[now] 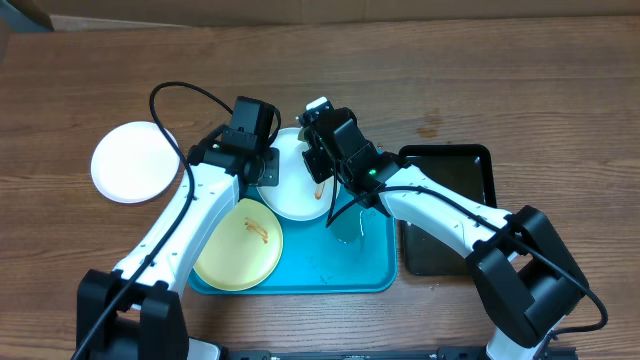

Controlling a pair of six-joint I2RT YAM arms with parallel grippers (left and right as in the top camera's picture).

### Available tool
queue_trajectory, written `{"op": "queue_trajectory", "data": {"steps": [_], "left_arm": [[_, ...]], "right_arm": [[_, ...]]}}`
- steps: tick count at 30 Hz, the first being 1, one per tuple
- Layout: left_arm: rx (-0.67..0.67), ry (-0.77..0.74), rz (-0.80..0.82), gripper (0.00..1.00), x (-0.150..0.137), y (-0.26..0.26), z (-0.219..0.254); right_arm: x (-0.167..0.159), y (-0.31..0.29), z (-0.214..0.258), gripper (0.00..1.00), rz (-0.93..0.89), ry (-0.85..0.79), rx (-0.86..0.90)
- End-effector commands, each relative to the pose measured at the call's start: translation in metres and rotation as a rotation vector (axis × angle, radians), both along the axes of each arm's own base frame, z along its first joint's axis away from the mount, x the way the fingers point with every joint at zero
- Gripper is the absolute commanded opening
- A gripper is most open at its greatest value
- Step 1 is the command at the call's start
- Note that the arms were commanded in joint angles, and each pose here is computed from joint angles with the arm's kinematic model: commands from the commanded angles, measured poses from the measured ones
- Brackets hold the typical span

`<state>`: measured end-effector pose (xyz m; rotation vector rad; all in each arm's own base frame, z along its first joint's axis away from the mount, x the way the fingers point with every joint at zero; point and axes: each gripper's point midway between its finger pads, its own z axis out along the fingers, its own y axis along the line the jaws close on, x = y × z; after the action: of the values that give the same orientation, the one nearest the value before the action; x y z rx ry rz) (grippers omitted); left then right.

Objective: Clean dirty plates on tray and stack at the side
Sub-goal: 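Lift the sponge with the right gripper toward the plate held by left, then scrub the sauced white plate's face with the sponge in the right gripper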

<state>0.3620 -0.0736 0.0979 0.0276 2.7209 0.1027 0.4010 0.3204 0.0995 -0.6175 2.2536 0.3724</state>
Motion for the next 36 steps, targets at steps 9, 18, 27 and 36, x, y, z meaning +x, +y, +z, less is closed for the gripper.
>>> {"op": "queue_trajectory", "data": {"steps": [9, 18, 27, 36], "left_arm": [[0.045, 0.065, -0.003, 0.04, 0.004, 0.004, -0.027], [0.038, 0.026, -0.001, 0.04, 0.013, 0.002, -0.024], [0.036, -0.003, 0.001, 0.04, 0.019, 0.001, -0.021], [0.036, -0.003, 0.001, 0.04, 0.019, 0.001, -0.021]], "right_arm": [[0.023, -0.019, 0.017, 0.04, -0.090, 0.039, 0.117], [0.020, -0.014, -0.006, 0.04, -0.056, 0.132, 0.169], [0.020, -0.001, -0.040, 0.04, -0.076, 0.180, 0.182], [0.039, -0.002, -0.027, 0.04, -0.172, 0.131, 0.267]]}}
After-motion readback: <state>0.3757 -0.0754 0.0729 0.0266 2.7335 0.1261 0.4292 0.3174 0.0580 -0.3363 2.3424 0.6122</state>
